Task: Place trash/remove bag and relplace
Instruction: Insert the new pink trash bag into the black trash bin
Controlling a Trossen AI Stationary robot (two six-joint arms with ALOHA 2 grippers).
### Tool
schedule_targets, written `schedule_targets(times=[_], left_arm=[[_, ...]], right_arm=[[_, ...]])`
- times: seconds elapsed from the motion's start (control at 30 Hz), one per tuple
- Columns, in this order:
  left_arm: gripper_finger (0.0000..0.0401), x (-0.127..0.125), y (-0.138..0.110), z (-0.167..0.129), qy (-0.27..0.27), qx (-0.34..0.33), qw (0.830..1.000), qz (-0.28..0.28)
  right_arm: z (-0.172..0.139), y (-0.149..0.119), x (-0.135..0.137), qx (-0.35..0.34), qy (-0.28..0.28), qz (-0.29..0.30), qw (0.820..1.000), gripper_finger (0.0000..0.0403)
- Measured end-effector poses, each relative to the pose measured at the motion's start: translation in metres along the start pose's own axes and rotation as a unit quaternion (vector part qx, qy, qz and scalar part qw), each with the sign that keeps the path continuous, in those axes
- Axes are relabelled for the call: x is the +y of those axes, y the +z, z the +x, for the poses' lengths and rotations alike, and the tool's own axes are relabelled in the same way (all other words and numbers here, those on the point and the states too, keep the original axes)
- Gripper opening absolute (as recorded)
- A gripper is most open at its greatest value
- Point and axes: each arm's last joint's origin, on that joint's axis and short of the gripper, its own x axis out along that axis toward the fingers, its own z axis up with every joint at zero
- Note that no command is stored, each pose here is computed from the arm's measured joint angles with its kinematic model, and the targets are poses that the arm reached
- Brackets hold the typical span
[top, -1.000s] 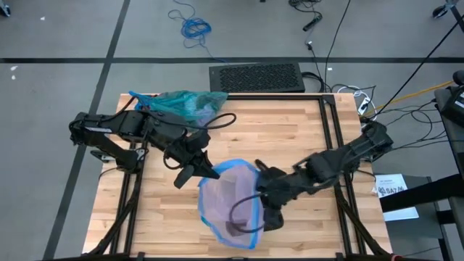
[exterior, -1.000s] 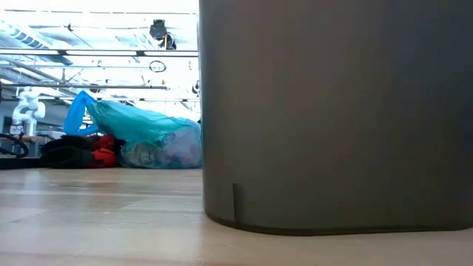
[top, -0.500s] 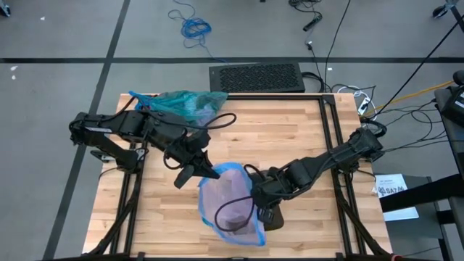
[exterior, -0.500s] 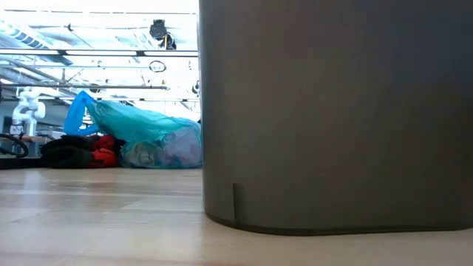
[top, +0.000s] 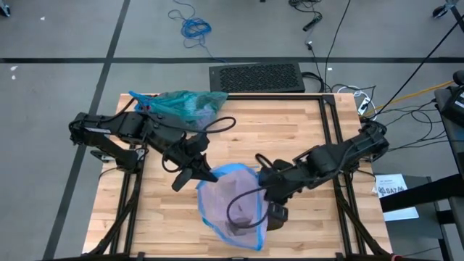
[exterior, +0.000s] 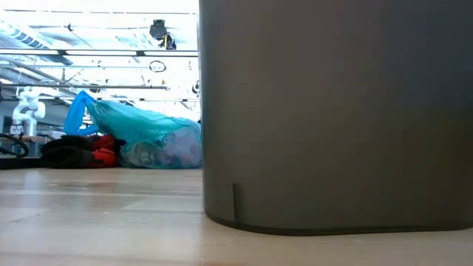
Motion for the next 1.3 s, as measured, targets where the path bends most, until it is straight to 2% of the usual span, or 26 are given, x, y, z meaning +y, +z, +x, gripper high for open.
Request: schedule_targets(times=[0.2,0.37,0.53,0.7,0.9,1.0,1.13,1.23,1.3], left_arm=[[0.0000,0.000,-0.003,-0.007,0.020,0.002,1.000,-0.004],[0.0000,-0.005,-0.003,-0.024,0.027,-0.027,0.999,0.003],[0.0000,-0.006,-0.003,-0.029,0.028,-0.029,0.999,0.007],[0.0000,-0.004,-0.006,-0.029,0.039,-0.017,0.999,0.001],[0.0000,-0.001,-0.008,-0.029,0.069,-0.015,0.998,-0.005],[0.0000,-0.001,-0.009,-0.027,0.079,-0.015,0.997,-0.005],[0.0000,0.000,-0.012,-0.021,0.101,-0.008,0.995,-0.004],[0.0000,-0.002,-0.014,-0.017,0.100,-0.002,0.995,-0.002],[0.0000,-0.003,-0.015,-0.017,0.099,0.000,0.995,0.000]], right_arm=[[-0.025,0.009,0.019,-0.084,0.066,-0.048,0.993,0.0023],[-0.015,0.017,0.033,-0.164,0.063,-0.079,0.981,0.0004],[0.030,0.021,0.026,-0.127,0.026,-0.069,0.989,0.0001],[0.064,0.015,0.019,-0.074,0.013,-0.013,0.997,0.0001],[0.082,0.007,0.009,-0.037,0.001,0.066,0.997,0.0000],[0.085,0.007,0.006,-0.025,0.004,0.090,0.996,0.0000],[0.079,0.010,0.010,-0.043,0.035,0.085,0.995,0.0000],[0.058,0.013,0.018,-0.070,0.064,0.068,0.993,0.0000],[0.042,0.014,0.025,-0.093,0.075,0.034,0.992,0.0000]])
